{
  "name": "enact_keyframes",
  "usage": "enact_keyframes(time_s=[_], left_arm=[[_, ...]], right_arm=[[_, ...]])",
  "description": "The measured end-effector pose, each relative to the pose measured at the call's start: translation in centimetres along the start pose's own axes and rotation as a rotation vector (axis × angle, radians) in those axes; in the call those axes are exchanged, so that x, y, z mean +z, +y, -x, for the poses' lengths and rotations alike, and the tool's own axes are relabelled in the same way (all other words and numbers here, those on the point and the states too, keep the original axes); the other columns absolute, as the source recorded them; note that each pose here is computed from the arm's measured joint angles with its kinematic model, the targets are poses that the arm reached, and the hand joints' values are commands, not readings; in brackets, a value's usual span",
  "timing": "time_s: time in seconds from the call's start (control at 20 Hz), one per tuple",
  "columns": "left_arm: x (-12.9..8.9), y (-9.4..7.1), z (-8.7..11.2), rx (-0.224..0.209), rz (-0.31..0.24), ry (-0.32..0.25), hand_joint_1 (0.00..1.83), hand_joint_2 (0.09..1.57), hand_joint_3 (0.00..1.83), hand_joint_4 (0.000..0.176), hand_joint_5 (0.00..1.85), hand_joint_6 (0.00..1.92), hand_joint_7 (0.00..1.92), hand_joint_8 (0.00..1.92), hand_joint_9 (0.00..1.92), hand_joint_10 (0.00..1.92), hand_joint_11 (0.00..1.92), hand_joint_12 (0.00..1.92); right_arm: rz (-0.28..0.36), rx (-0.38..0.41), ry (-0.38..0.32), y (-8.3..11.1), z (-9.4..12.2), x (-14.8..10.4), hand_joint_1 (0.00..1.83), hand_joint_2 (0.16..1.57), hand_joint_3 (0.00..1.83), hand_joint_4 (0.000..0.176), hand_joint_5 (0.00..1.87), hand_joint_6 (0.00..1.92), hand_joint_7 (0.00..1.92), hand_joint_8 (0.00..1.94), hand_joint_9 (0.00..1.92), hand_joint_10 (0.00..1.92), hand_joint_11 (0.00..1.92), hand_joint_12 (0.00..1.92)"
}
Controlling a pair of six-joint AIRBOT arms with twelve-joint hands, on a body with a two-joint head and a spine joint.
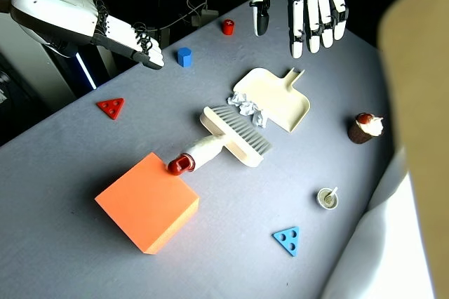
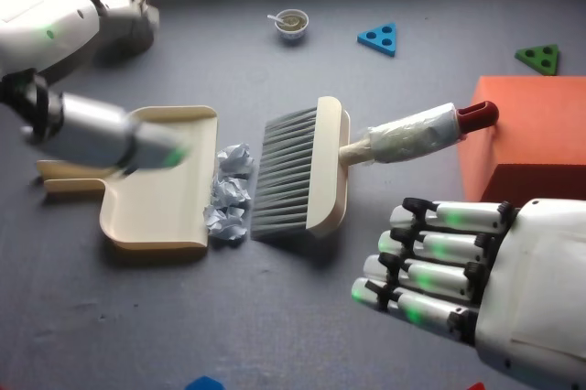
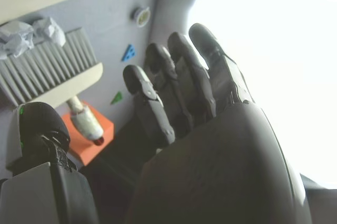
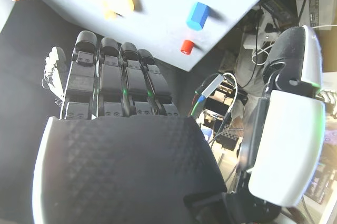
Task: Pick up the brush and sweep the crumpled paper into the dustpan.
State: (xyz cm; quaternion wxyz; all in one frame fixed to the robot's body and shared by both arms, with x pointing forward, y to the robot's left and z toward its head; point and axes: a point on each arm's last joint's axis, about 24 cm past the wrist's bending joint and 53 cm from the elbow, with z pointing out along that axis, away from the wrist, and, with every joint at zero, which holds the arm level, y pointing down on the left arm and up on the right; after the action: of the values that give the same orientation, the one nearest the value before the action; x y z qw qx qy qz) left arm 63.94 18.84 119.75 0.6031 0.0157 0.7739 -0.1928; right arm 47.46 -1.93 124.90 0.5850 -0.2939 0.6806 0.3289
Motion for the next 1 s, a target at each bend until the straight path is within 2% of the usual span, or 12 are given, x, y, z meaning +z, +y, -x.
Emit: enact_keyframes(time_s=[0.4, 0.5, 0.65, 0.75, 0.85, 1.0], left_arm=[[-0.1, -0.1, -0.2, 0.029, 0.002, 0.007, 0.01, 0.9, 0.01, 0.0, 0.21, 0.0, 0.25, 0.01, 0.26, 0.01, 0.23, 0.11], [-0.1, 0.2, -0.5, 0.038, 0.013, 0.021, 0.21, 0.93, 0.01, 0.0, 0.19, 0.0, 0.23, 0.0, 0.24, 0.0, 0.24, 0.11], [-0.3, 0.5, -0.5, 0.062, 0.019, 0.042, 0.23, 0.93, 0.01, 0.0, 0.19, 0.0, 0.22, 0.0, 0.24, 0.0, 0.24, 0.11], [-0.2, 0.5, -0.6, 0.08, 0.006, 0.053, 0.53, 0.94, 0.01, 0.0, 0.19, 0.0, 0.24, 0.01, 0.26, 0.01, 0.26, 0.11], [0.3, 0.5, -0.9, 0.106, -0.027, 0.074, 0.64, 0.94, 0.0, 0.0, 0.18, 0.0, 0.22, 0.0, 0.25, 0.0, 0.27, 0.11], [0.7, 1.0, -1.5, 0.086, -0.042, 0.092, 0.7, 0.94, 0.0, 0.0, 0.16, 0.0, 0.2, 0.0, 0.25, 0.0, 0.28, 0.1]], right_arm=[[0.001, -0.001, 0.002, 0.0, -0.1, 0.0, 0.0, 0.89, 0.01, 0.0, 0.1, 0.0, 0.13, 0.0, 0.14, 0.0, 0.13, 0.05], [0.001, -0.001, 0.003, 0.1, -0.1, 0.0, 0.0, 0.9, 0.01, 0.0, 0.1, 0.0, 0.11, 0.0, 0.13, 0.0, 0.13, 0.05], [0.001, -0.004, 0.002, 0.1, -0.1, 0.0, 0.0, 0.91, 0.01, 0.0, 0.1, 0.0, 0.11, 0.0, 0.13, 0.0, 0.13, 0.05], [0.001, -0.004, 0.002, 0.1, -0.1, 0.0, 0.0, 0.92, 0.02, 0.0, 0.12, 0.01, 0.13, 0.01, 0.15, 0.01, 0.14, 0.05], [0.001, -0.004, 0.003, 0.1, -0.1, 0.0, 0.0, 0.92, 0.01, 0.0, 0.13, 0.01, 0.15, 0.01, 0.15, 0.0, 0.15, 0.04], [0.001, -0.004, 0.003, 0.1, -0.1, 0.0, 0.0, 0.93, 0.01, 0.0, 0.12, 0.01, 0.15, 0.01, 0.16, 0.01, 0.16, 0.05]])
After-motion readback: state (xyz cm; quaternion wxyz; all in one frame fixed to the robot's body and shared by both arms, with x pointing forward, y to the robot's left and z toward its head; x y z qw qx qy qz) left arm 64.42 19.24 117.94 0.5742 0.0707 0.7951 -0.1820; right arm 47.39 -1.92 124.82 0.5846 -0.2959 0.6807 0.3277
